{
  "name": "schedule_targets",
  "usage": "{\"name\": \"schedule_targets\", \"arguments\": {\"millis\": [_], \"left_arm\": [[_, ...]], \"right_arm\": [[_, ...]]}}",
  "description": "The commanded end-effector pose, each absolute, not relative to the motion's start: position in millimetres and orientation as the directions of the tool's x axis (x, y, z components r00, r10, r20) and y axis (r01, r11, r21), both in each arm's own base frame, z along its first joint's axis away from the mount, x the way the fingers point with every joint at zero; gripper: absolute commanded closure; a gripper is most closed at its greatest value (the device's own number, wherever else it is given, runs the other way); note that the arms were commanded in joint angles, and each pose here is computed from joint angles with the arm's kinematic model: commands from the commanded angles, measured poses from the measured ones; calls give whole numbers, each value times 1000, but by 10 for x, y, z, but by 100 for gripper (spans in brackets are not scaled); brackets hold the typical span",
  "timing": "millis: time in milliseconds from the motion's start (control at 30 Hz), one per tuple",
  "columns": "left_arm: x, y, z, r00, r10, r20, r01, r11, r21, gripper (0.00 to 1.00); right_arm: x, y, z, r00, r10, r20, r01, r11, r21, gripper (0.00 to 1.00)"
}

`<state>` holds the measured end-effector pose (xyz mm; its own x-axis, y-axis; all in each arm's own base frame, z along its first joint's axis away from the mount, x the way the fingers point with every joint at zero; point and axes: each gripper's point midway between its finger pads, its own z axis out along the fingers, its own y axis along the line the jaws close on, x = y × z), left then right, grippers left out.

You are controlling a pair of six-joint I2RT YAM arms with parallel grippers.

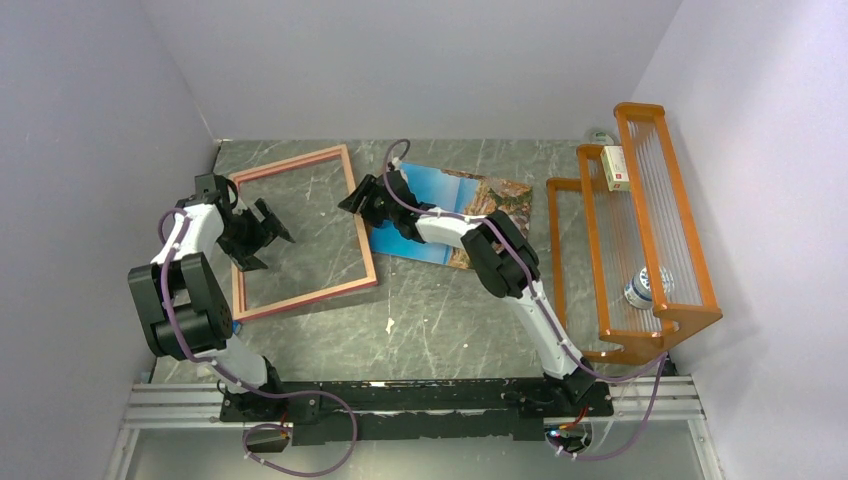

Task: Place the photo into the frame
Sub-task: Turn over the photo frame at the center of the board.

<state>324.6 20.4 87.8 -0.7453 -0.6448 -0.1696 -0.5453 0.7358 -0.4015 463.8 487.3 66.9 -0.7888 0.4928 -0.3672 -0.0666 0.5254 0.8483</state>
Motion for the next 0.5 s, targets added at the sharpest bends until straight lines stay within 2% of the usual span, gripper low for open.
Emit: {"name": "schedule_targets", "arguments": {"millis": [0,100,167,333,467], "left_arm": [[3328,181,1094,-754,-622,-212,-491,747,-448,6],[3358,150,1199,-763,-601,-239,-449,758,-473,6],[3369,120,1250,-764,-596,-247,-431,757,-491,6],[3410,-9,1374,-769,-591,-245,-385,734,-560,6],[3410,-151,1396,-782,-580,-229,-348,710,-612,6]], "right_arm": [[4756,4857,1215,-748,458,-481,-185,552,813,35],[4754,4776,1349,-733,404,-547,-229,611,758,25],[4738,4716,1385,-737,351,-578,-253,649,717,22],[4713,4417,1547,-738,270,-619,-273,719,639,21],[4645,4012,1533,-742,215,-635,-225,812,539,23]]}}
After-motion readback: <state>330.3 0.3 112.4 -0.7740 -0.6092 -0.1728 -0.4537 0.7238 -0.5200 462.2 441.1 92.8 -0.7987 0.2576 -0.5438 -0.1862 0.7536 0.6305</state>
